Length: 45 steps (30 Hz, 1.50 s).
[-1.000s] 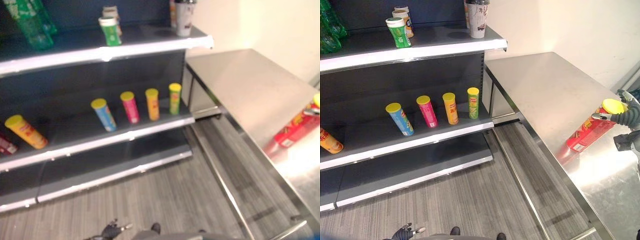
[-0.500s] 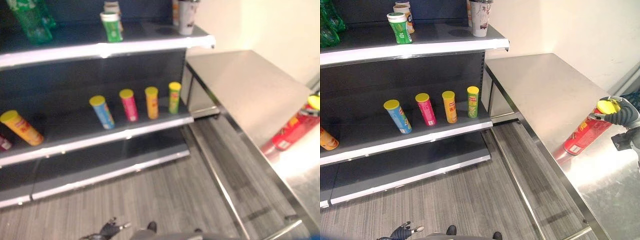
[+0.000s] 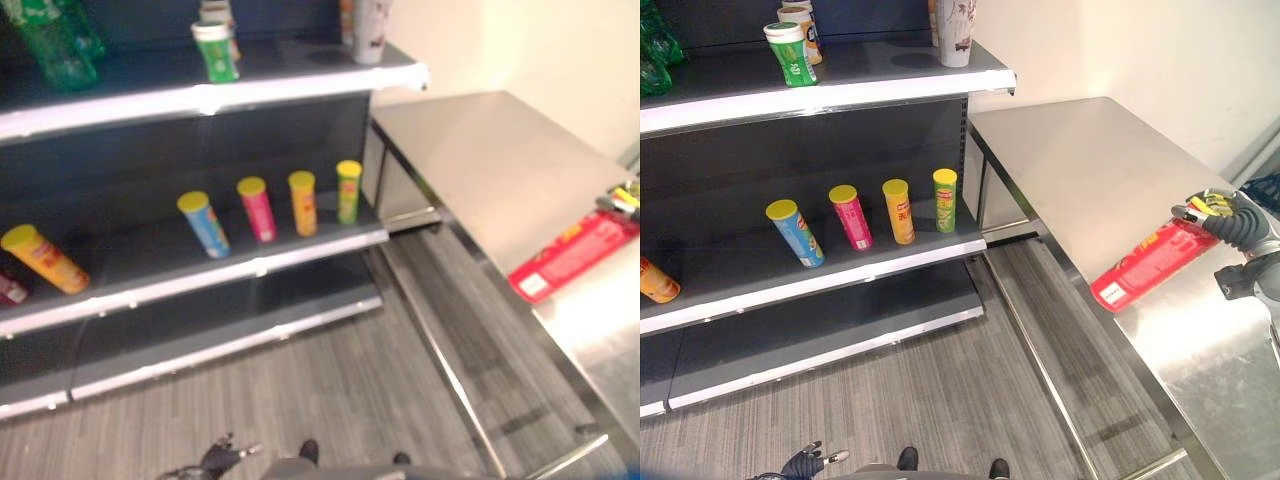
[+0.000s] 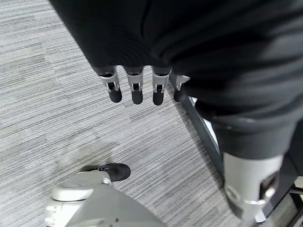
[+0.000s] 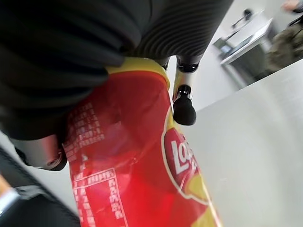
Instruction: Put the goods on the table back onto the shelves and tidy them up.
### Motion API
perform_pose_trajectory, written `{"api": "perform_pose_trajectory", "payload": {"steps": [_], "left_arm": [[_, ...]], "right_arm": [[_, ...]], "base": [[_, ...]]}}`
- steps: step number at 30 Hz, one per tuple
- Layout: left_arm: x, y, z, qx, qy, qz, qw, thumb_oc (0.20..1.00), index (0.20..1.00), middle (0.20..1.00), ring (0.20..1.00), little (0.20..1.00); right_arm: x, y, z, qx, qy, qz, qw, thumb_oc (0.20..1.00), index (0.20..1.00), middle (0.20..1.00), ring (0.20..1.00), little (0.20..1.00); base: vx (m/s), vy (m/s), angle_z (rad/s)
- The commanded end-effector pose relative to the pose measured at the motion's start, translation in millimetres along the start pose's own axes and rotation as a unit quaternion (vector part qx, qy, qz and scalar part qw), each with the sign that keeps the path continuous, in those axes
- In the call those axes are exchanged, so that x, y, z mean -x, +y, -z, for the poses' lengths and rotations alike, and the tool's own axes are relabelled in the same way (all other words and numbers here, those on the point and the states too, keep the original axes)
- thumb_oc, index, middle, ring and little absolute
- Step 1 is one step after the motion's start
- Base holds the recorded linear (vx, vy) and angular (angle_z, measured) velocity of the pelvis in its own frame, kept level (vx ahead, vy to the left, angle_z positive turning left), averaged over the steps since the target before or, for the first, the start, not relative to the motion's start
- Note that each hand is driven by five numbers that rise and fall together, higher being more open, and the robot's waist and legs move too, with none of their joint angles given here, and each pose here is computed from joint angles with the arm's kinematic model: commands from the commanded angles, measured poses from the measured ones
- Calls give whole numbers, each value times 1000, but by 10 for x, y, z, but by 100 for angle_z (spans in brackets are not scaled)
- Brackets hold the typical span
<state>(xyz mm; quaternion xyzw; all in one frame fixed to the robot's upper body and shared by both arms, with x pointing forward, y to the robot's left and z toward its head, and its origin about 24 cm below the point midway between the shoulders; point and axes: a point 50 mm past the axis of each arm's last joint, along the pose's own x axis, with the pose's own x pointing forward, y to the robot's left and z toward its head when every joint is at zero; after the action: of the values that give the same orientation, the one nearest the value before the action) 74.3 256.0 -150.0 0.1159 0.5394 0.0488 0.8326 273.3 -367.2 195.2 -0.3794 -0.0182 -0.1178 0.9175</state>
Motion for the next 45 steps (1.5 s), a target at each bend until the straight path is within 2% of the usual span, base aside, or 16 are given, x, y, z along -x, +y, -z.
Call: {"api": "perform_pose_trajectory", "payload": {"steps": [1, 3, 8, 13, 17, 29, 34, 37, 40, 45], "left_arm": [[-30, 216, -209, -23, -29, -28, 999, 1000, 1000, 1000, 1000, 1000], [-37, 296, -309, -30, -41, -38, 998, 1000, 1000, 1000, 1000, 1000], [-21, 332, -315, -9, -51, -41, 998, 1000, 1000, 1000, 1000, 1000], [-15, 140, -136, 41, -29, -32, 998, 1000, 1000, 1000, 1000, 1000], [-7, -10, -11, 58, -6, -16, 998, 1000, 1000, 1000, 1000, 1000], [60, 102, 236, 90, 29, -47, 994, 1000, 1000, 1000, 1000, 1000], [59, 191, 196, 58, 24, -47, 997, 1000, 1000, 1000, 1000, 1000], [44, 267, 91, 2, 10, -40, 999, 1000, 1000, 1000, 1000, 1000], [81, 430, 101, -29, 12, -58, 998, 1000, 1000, 1000, 1000, 1000], [82, 565, 73, -12, 18, -81, 996, 1000, 1000, 1000, 1000, 1000]], "right_arm": [[-15, -220, -561, -46, -144, 79, 985, 200, 200, 200, 200, 200], [78, -184, -815, -64, -218, 91, 970, 200, 200, 200, 200, 200], [145, -141, -983, -21, -258, 90, 962, 200, 200, 200, 200, 200], [113, -91, -1335, 16, -323, 85, 943, 200, 200, 200, 200, 200], [119, -105, -1310, 38, -313, 83, 945, 200, 200, 200, 200, 200], [189, -132, -1134, 40, -285, 78, 955, 200, 200, 200, 200, 200], [288, -163, -962, 33, -260, 90, 961, 200, 200, 200, 200, 200], [348, -177, -802, 40, -230, 107, 967, 200, 200, 200, 200, 200], [266, 11, -826, 20, -233, 86, 968, 200, 200, 200, 200, 200], [231, 72, -906, 24, -246, 65, 967, 200, 200, 200, 200, 200]], "base": [[-95, 23, -4], [-193, 56, 4], [-89, -11, 57], [-120, -162, 50], [-201, -20, 90], [-93, 193, 83], [8, 464, 58], [-2, 639, 45], [-99, 534, 25], [-66, 240, -15]]}}
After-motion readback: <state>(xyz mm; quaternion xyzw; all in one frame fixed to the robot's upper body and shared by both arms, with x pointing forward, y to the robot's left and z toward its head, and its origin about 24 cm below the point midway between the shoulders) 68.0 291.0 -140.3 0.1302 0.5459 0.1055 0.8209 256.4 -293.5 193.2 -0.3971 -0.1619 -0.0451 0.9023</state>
